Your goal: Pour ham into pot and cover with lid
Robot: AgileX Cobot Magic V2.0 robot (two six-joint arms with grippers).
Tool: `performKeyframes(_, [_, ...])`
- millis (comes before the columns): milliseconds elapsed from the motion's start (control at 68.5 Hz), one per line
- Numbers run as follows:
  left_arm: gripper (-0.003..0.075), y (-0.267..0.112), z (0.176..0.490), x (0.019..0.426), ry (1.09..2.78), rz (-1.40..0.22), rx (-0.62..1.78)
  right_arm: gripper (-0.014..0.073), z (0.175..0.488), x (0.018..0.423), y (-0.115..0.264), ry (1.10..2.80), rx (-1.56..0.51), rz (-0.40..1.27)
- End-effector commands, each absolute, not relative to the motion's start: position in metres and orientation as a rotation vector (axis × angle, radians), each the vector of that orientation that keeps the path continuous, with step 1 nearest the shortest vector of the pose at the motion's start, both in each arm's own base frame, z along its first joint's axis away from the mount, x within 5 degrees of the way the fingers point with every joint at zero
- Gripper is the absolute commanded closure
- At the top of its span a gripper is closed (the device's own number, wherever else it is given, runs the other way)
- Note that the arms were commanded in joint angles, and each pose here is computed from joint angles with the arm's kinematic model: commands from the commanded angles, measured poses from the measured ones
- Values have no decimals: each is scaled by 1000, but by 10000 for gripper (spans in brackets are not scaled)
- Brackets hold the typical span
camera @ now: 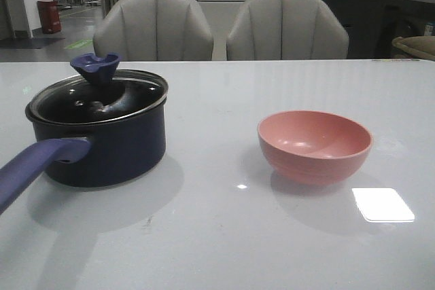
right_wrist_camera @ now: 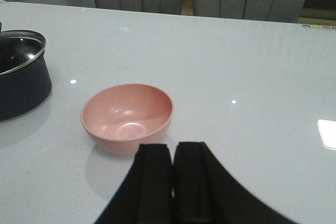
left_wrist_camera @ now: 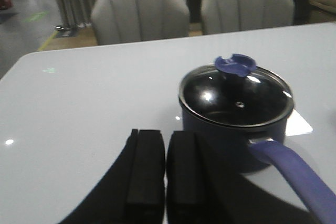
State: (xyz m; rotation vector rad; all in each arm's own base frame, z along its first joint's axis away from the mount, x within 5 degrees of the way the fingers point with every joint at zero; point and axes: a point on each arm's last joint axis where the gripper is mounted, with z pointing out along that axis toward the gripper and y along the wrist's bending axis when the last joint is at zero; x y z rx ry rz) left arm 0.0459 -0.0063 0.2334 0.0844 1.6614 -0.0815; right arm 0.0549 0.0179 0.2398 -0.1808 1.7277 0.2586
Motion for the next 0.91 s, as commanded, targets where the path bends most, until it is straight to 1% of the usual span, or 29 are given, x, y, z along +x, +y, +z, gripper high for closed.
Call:
performKeyframes(0, [587, -2, 236, 47, 1511, -82, -12, 451, 255, 56, 17, 1637, -172, 243])
performKeyframes(175, [587, -1, 220, 52, 1507, -70, -25, 451, 255, 56, 17, 1637, -172, 243])
performKeyframes(321, [587, -1, 212, 55, 1424, -60, -17, 451, 255, 56, 17, 1637, -172, 243])
performKeyframes(891, [587, -1, 210, 55, 1440, -61, -18, 451, 255, 56, 17, 1637, -172, 243])
